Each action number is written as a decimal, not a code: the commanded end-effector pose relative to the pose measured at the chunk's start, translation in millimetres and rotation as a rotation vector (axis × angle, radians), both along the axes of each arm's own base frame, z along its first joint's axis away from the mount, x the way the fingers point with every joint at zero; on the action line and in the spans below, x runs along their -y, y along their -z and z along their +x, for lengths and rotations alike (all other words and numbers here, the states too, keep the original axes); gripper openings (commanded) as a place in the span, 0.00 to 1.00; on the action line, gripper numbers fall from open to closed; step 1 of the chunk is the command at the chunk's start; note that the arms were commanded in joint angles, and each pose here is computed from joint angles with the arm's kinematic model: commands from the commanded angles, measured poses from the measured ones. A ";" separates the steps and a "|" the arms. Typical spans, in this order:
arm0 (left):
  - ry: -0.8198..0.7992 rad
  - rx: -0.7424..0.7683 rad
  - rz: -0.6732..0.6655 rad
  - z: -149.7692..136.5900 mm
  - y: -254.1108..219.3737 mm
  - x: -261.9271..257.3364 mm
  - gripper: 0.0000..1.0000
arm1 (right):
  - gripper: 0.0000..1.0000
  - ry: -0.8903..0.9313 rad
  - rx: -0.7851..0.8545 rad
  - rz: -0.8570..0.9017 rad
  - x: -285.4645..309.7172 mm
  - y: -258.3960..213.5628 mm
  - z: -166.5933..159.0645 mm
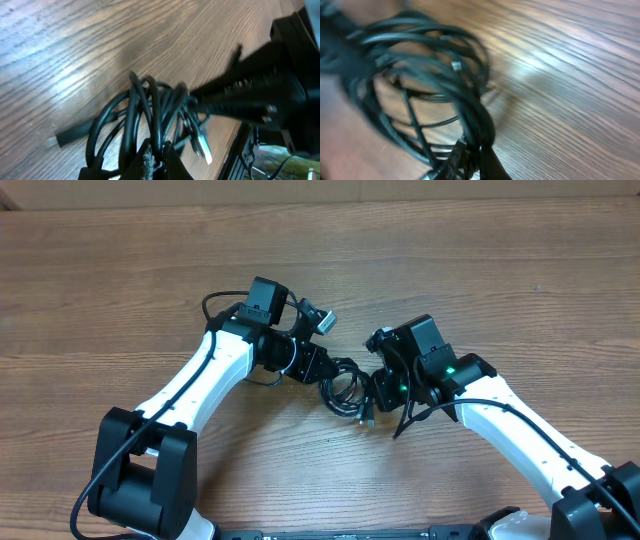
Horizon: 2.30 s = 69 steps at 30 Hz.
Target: Untangle cables
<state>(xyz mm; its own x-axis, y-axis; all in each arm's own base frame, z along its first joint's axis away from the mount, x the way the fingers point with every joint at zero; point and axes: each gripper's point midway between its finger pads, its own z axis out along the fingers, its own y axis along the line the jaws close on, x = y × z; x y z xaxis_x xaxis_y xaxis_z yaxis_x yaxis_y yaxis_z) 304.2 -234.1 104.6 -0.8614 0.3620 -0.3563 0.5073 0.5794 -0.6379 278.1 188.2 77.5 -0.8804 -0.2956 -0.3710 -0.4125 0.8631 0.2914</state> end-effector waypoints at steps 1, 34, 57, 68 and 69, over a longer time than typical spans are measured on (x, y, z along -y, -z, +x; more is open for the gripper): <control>-0.044 -0.004 -0.006 7.1 -10.5 -9.6 0.04 | 0.04 0.345 0.033 -0.192 48.9 5.2 22.0; -0.035 -0.090 -0.243 2.5 -43.5 -14.6 0.04 | 0.49 -0.049 0.078 0.199 -28.3 -62.1 12.9; 0.023 -0.085 -0.402 -1.0 -75.0 -2.9 0.04 | 0.24 -0.035 0.054 0.158 -20.2 -45.4 6.9; 0.017 -0.084 -0.387 -0.3 -72.4 -3.9 0.04 | 0.04 0.018 0.086 0.083 -7.4 -40.5 15.9; 0.011 -0.080 -0.370 0.8 -69.7 -4.9 0.04 | 0.04 0.033 0.087 0.071 -4.7 -39.4 17.0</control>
